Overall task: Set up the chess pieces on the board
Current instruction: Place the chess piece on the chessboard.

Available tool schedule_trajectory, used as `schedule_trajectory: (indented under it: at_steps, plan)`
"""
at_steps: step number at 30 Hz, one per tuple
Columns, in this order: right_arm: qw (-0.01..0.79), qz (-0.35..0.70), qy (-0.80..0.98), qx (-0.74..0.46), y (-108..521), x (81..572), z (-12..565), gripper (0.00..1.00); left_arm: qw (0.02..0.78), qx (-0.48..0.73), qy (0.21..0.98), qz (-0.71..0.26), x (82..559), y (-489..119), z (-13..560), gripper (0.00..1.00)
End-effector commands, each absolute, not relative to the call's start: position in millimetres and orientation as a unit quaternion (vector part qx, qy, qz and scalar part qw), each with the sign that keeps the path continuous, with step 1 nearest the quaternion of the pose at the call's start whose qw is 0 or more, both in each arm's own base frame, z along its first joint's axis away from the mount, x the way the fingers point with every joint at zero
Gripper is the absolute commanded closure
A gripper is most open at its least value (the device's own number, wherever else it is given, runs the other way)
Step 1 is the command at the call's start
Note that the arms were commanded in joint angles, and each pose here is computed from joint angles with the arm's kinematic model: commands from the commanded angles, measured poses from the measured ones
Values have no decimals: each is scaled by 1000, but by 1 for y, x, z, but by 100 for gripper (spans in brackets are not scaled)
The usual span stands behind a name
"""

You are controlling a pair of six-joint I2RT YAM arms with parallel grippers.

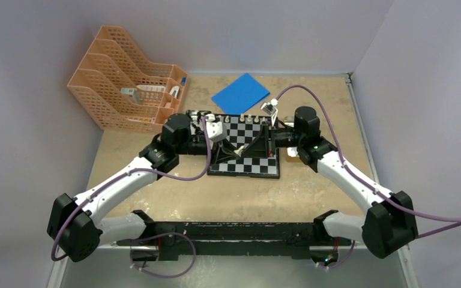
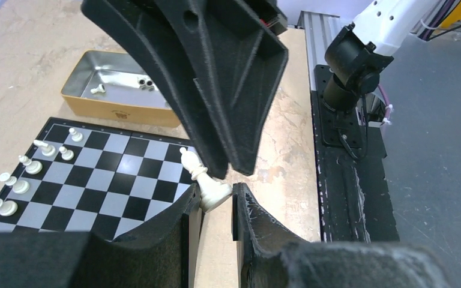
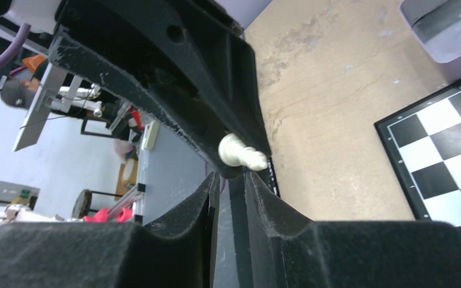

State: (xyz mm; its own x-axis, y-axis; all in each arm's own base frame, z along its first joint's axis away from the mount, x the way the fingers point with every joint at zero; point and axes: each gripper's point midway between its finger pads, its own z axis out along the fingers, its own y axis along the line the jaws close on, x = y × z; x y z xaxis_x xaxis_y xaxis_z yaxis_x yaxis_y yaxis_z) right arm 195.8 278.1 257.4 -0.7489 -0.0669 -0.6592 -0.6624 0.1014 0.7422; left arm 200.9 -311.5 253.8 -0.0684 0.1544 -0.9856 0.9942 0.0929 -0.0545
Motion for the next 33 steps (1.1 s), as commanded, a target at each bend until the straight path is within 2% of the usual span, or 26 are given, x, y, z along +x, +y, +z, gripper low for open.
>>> schedule_trajectory:
  at_steps: [1,6,17,28,33]
  plan:
    - [243,649,657,-298,277,176,284,75,504,507,546,-436,209,-312,273,93]
    - [233,653,666,-278,278,178,281,67,502,515,532,-447,200,-312,277,94]
    - [209,664,678,-236,280,182,280,60,491,534,500,-473,180,-309,284,92]
    - [215,681,656,-243,281,180,292,63,487,551,477,-482,171,-309,282,94]
    - [214,682,655,-243,281,180,291,70,483,551,479,-483,172,-310,280,94]
